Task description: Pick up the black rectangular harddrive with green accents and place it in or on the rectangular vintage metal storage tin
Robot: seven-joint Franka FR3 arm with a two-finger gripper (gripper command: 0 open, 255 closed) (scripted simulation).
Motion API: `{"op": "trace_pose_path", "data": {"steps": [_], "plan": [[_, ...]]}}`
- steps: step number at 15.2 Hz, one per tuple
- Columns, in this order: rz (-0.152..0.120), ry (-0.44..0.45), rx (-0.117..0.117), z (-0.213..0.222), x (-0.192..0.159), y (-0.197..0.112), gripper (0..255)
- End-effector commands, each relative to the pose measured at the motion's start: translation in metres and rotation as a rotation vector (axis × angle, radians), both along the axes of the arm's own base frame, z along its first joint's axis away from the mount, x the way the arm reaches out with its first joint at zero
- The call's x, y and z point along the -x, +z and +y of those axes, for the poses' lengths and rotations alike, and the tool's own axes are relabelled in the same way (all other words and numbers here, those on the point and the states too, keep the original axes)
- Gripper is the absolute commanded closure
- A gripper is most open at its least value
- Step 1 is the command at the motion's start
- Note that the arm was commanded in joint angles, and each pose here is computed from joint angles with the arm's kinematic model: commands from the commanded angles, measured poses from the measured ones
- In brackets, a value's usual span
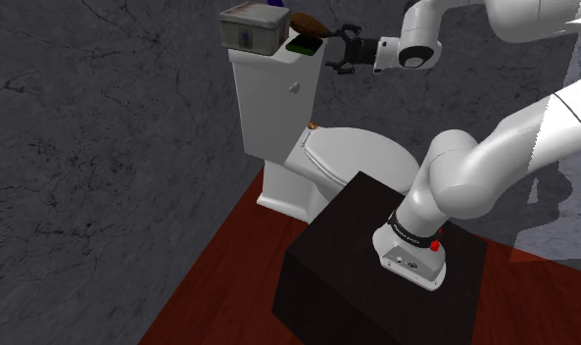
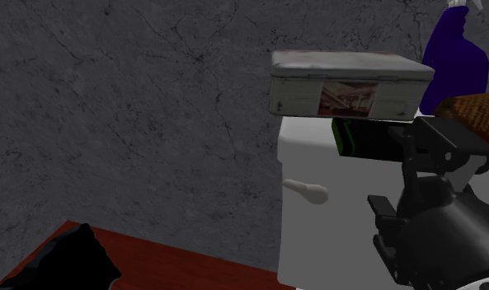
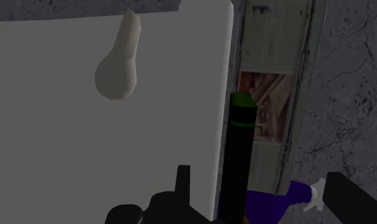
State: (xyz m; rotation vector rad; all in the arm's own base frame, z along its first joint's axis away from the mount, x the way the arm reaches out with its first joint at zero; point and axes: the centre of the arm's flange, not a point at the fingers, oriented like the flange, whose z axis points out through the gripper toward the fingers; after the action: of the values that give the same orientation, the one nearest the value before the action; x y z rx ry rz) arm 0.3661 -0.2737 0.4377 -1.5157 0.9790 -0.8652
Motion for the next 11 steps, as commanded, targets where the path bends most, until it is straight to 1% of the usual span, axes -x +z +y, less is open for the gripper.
{"op": "trace_pose_path", "data": {"steps": [1,7,11], "plan": [[-0.023,-0.033,-0.031,-0.001,-0.004,-0.009,0],[-0.023,-0.033,-0.031,0.012,-0.036,-0.014,0],[-0.023,-0.033,-0.031,0.012,-0.036,-0.014,0]]}}
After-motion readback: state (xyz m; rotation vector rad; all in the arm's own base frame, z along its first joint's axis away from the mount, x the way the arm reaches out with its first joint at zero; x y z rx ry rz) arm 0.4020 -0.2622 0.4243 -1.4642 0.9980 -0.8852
